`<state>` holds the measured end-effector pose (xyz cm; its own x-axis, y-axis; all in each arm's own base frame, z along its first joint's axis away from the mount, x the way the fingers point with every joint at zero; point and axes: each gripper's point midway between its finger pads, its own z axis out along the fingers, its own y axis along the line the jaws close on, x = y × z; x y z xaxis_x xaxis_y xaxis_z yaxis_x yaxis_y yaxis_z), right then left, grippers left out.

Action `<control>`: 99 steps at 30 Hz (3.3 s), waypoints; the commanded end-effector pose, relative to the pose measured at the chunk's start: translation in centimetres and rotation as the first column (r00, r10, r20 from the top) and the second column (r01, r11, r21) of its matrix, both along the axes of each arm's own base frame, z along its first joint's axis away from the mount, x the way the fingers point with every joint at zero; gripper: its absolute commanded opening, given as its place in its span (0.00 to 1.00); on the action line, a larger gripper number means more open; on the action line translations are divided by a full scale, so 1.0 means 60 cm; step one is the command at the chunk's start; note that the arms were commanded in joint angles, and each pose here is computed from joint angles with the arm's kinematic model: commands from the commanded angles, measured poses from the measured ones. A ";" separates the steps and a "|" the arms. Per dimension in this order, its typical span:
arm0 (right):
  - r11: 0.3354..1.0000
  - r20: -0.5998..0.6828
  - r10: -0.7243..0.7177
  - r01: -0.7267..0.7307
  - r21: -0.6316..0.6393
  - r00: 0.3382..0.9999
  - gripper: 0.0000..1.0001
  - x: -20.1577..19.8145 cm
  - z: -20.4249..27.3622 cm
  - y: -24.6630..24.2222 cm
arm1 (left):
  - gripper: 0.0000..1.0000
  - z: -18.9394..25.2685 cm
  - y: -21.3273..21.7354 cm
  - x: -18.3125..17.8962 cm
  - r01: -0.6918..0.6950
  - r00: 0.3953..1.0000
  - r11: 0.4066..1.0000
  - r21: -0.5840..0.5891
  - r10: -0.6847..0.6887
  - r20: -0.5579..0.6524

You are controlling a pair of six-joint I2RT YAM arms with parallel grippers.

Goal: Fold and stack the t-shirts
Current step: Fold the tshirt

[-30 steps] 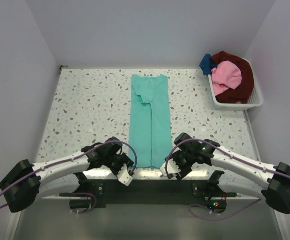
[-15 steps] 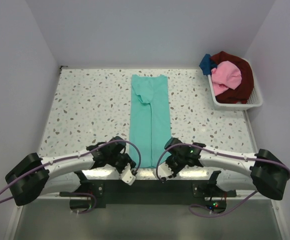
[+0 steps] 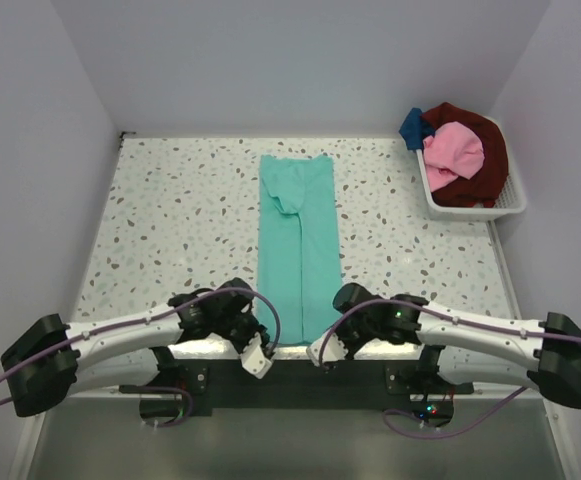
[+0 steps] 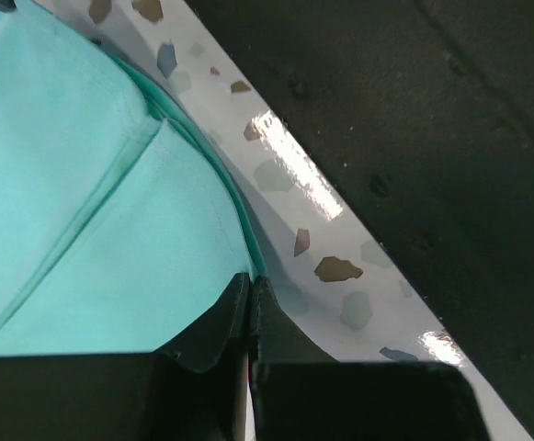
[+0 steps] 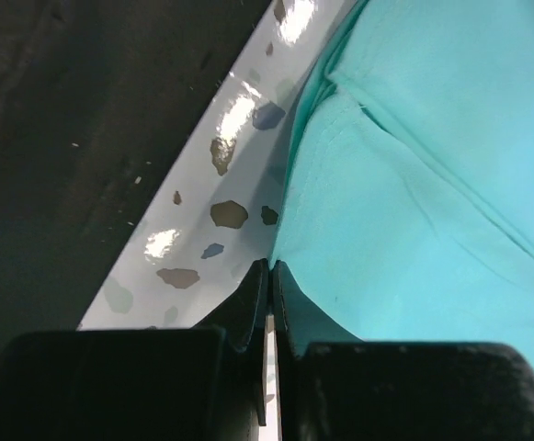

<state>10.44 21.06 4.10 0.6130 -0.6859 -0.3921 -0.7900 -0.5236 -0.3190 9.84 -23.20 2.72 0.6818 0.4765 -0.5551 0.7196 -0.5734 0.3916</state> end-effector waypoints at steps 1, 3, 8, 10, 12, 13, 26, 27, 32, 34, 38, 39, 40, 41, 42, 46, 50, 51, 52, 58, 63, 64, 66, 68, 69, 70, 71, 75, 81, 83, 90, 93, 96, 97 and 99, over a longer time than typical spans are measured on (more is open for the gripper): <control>0.999 -0.023 0.003 -0.003 0.033 1.000 0.00 -0.025 0.043 0.002 | 0.00 0.042 -0.015 -0.027 0.015 0.999 0.999 -0.042 -0.017 -0.045; 0.999 -0.024 -0.006 0.008 0.049 1.000 0.00 -0.024 0.063 0.010 | 0.00 0.057 -0.020 -0.031 0.015 0.999 0.998 -0.053 -0.017 -0.048; 0.991 -0.010 -0.101 0.101 0.090 0.995 0.00 0.016 0.097 0.017 | 0.00 0.106 -0.031 0.012 -0.079 0.996 0.994 -0.075 0.076 -0.037; 0.987 -0.015 -0.113 0.114 0.116 0.993 0.00 0.031 0.118 0.021 | 0.00 0.120 -0.028 0.023 -0.097 0.994 0.992 -0.085 0.093 -0.054; 0.981 0.002 -0.132 0.130 0.142 0.991 0.00 0.052 0.143 0.025 | 0.00 0.139 -0.028 0.046 -0.139 0.990 0.985 -0.105 0.135 -0.049; 0.979 0.012 -0.136 0.133 0.153 0.991 0.00 0.059 0.151 0.027 | 0.00 0.146 -0.029 0.051 -0.149 0.988 0.983 -0.111 0.144 -0.051; 0.958 0.129 -0.195 0.160 0.238 0.972 0.00 0.228 0.207 0.042 | 0.00 0.205 -0.022 0.218 -0.324 0.946 0.924 -0.203 0.323 -0.039; 0.960 0.115 -0.192 0.162 0.229 0.975 0.00 0.240 0.198 0.046 | 0.00 0.206 -0.020 0.230 -0.333 0.942 0.921 -0.202 0.332 -0.038; 0.950 0.133 -0.222 0.184 0.251 0.966 0.00 0.313 0.210 0.048 | 0.00 0.210 -0.013 0.312 -0.369 0.928 0.906 -0.209 0.372 -0.026; 0.950 0.118 -0.233 0.199 0.242 0.965 0.00 0.338 0.196 0.044 | 0.00 0.208 -0.011 0.344 -0.373 0.926 0.904 -0.211 0.378 -0.016; 0.948 0.128 -0.240 0.203 0.246 0.962 0.00 0.386 0.192 0.045 | 0.00 0.204 -0.010 0.397 -0.374 0.923 0.903 -0.213 0.385 0.011; 0.948 0.131 -0.240 0.203 0.246 0.962 0.00 0.396 0.187 0.045 | 0.00 0.203 -0.011 0.406 -0.374 0.923 0.902 -0.214 0.385 0.011; 0.949 0.127 -0.240 0.205 0.239 0.963 0.00 0.409 0.179 0.045 | 0.00 0.200 -0.011 0.424 -0.371 0.923 0.904 -0.213 0.384 0.021; 0.950 0.126 -0.239 0.205 0.237 0.963 0.00 0.417 0.175 0.045 | 0.00 0.197 -0.013 0.431 -0.368 0.925 0.906 -0.210 0.380 0.022; 0.950 0.126 -0.242 0.208 0.234 0.962 0.00 0.425 0.169 0.045 | 0.00 0.194 -0.012 0.438 -0.370 0.923 0.906 -0.207 0.383 0.023; 0.954 0.113 -0.245 0.219 0.206 0.963 0.00 0.457 0.136 0.041 | 0.00 0.159 -0.008 0.472 -0.374 0.923 0.910 -0.179 0.384 0.023; 0.953 0.100 -0.258 0.237 0.189 0.961 0.00 0.490 0.113 0.039 | 0.00 0.137 -0.001 0.502 -0.387 0.916 0.905 -0.176 0.399 0.035; 0.955 0.090 -0.258 0.240 0.175 0.962 0.00 0.494 0.098 0.039 | 0.00 0.133 0.001 0.506 -0.390 0.915 0.904 -0.174 0.401 0.035; 0.954 0.088 -0.261 0.243 0.173 0.961 0.00 0.499 0.094 0.038 | 0.00 0.124 0.003 0.513 -0.395 0.914 0.903 -0.168 0.405 0.032; 0.953 0.079 -0.277 0.263 0.151 0.958 0.00 0.524 0.069 0.034 | 0.00 0.096 0.006 0.544 -0.411 0.906 0.897 -0.163 0.422 0.040; 0.951 0.082 -0.285 0.272 0.144 0.955 0.00 0.530 0.059 0.025 | 0.00 0.088 0.006 0.557 -0.416 0.902 0.893 -0.175 0.429 0.046; 0.951 0.081 -0.286 0.272 0.143 0.955 0.00 0.530 0.058 0.023 | 0.00 0.090 0.005 0.559 -0.415 0.902 0.892 -0.181 0.429 0.049; 0.951 0.090 -0.288 0.273 0.146 0.954 0.00 0.534 0.057 0.023 | 0.00 0.087 0.004 0.561 -0.415 0.902 0.892 -0.182 0.429 0.050; 0.950 0.088 -0.291 0.277 0.142 0.953 0.00 0.536 0.051 0.021 | 0.00 0.087 0.004 0.567 -0.420 0.898 0.888 -0.190 0.436 0.053; 0.950 0.086 -0.295 0.282 0.135 0.952 0.00 0.537 0.045 0.019 | 0.00 0.084 0.003 0.570 -0.420 0.898 0.887 -0.189 0.437 0.054; 0.948 0.089 -0.300 0.287 0.136 0.950 0.00 0.540 0.045 0.019 | 0.02 0.080 0.003 0.572 -0.428 0.895 0.884 -0.186 0.444 0.047; 0.947 0.093 -0.310 0.297 0.125 0.946 0.03 0.546 0.037 0.018 | 0.05 0.076 0.005 0.574 -0.433 0.893 0.883 -0.180 0.447 0.043; 0.935 0.111 -0.349 0.337 0.113 0.931 0.20 0.559 0.040 0.010 | 0.19 0.073 0.009 0.600 -0.472 0.872 0.863 -0.182 0.488 0.050; 0.867 0.138 -0.489 0.463 0.186 0.861 0.55 0.573 0.121 -0.012 | 0.40 0.177 0.062 0.682 -0.713 0.692 0.639 -0.290 0.708 -0.140; 0.840 0.099 -0.531 0.508 0.190 0.842 0.63 0.561 0.144 -0.016 | 0.41 0.205 0.075 0.680 -0.758 0.643 0.577 -0.304 0.739 -0.202; 0.806 -0.135 -0.556 0.571 0.152 0.820 0.63 0.424 0.178 0.009 | 0.47 0.201 0.061 0.500 -0.737 0.669 0.638 -0.221 0.642 -0.375; 0.844 -0.126 -0.509 0.523 0.123 0.851 0.54 0.365 0.167 0.027 | 0.47 0.153 0.053 0.431 -0.682 0.716 0.711 -0.169 0.604 -0.351; 0.866 -0.137 -0.484 0.496 0.067 0.864 0.48 0.314 0.116 0.029 | 0.47 0.110 0.044 0.381 -0.626 0.765 0.770 -0.124 0.574 -0.293; 0.867 -0.131 -0.484 0.494 0.062 0.865 0.47 0.310 0.110 0.030 | 0.47 0.102 0.041 0.375 -0.614 0.777 0.779 -0.125 0.569 -0.270; 0.866 -0.127 -0.489 0.497 0.046 0.863 0.47 0.308 0.087 0.032 | 0.47 0.071 0.038 0.353 -0.591 0.795 0.801 -0.094 0.559 -0.235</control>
